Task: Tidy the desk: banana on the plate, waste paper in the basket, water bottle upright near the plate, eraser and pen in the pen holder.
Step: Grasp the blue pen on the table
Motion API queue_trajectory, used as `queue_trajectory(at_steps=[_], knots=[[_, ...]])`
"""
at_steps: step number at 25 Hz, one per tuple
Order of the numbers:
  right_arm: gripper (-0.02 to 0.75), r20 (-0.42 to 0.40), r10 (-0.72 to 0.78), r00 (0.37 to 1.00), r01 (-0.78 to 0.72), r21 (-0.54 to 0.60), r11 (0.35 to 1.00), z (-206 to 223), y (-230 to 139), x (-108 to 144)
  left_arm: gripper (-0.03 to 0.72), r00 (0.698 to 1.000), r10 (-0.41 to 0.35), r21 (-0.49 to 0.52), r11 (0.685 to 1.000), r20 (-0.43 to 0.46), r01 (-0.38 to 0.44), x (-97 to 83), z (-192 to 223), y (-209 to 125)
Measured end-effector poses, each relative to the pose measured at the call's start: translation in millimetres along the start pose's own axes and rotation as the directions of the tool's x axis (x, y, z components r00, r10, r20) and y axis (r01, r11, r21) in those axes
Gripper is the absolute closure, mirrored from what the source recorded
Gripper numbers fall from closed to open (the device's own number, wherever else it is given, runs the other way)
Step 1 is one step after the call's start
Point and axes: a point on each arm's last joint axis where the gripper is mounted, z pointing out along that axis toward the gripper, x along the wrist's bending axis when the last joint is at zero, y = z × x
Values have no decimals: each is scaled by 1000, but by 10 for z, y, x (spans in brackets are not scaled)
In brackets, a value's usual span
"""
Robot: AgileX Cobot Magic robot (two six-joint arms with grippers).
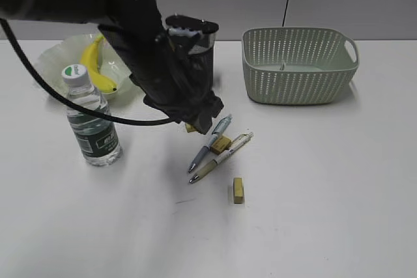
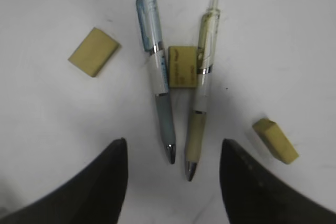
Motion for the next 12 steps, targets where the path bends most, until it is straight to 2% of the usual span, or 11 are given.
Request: queue_trajectory(at_steps=[8, 12], knots=[[482, 0, 0, 1000, 0, -1, 1000, 0, 1, 0, 268, 1000, -4, 123, 992, -11, 5, 24, 473, -42], [482, 0, 0, 1000, 0, -1, 1000, 0, 1, 0, 268, 1000, -4, 117, 993, -15, 6, 36, 565, -40]])
